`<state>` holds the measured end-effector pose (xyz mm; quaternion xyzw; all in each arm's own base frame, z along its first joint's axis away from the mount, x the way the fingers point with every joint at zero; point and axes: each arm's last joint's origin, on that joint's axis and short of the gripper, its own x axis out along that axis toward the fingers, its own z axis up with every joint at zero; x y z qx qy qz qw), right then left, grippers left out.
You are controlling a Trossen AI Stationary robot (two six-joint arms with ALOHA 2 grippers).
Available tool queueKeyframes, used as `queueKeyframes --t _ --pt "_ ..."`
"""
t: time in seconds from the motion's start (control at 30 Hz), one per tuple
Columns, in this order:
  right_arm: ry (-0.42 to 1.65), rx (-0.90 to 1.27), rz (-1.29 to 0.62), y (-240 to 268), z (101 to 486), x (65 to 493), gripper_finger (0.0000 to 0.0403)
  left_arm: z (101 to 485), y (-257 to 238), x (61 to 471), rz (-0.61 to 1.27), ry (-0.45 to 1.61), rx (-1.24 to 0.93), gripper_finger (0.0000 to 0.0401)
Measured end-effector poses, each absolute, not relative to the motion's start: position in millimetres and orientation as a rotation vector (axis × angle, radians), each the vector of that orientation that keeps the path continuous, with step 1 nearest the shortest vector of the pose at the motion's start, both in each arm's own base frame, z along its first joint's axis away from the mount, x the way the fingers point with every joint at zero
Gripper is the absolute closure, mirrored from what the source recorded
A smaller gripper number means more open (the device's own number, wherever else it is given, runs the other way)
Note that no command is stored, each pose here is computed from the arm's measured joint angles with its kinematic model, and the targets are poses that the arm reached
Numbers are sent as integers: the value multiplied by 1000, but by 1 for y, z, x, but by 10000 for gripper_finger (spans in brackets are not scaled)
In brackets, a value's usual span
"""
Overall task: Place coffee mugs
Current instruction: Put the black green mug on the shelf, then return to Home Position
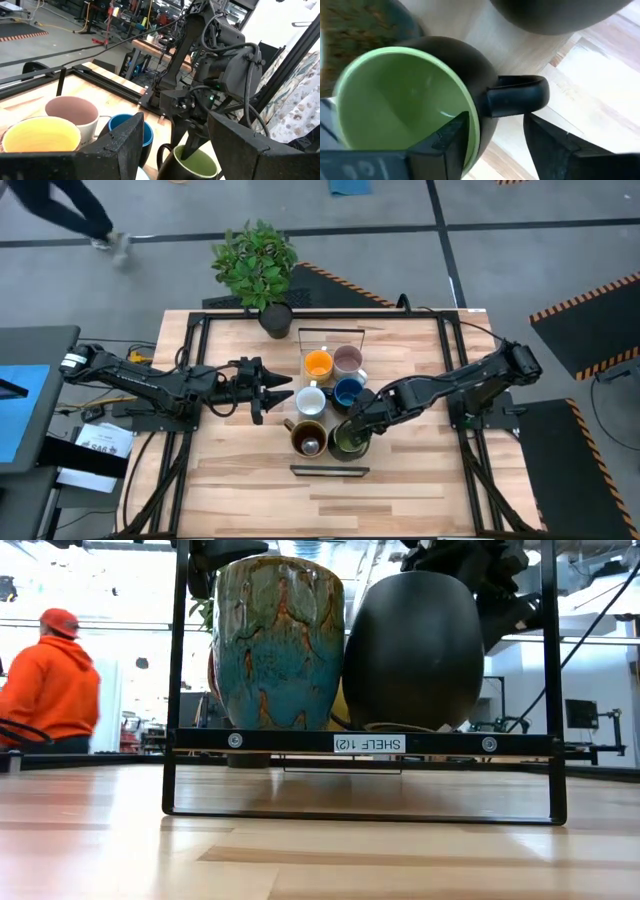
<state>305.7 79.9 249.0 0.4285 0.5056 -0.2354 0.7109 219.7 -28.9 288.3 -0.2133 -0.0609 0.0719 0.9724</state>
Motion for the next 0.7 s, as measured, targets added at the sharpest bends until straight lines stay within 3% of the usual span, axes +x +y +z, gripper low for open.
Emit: queueKeyframes --t 0.33,0.7 --pt "1059 918 -447 66 274 294 180 288 -29 220 145 -124 -431 198" --pt "1131 655 -455 58 301 238 180 288 -29 220 150 -124 -430 198"
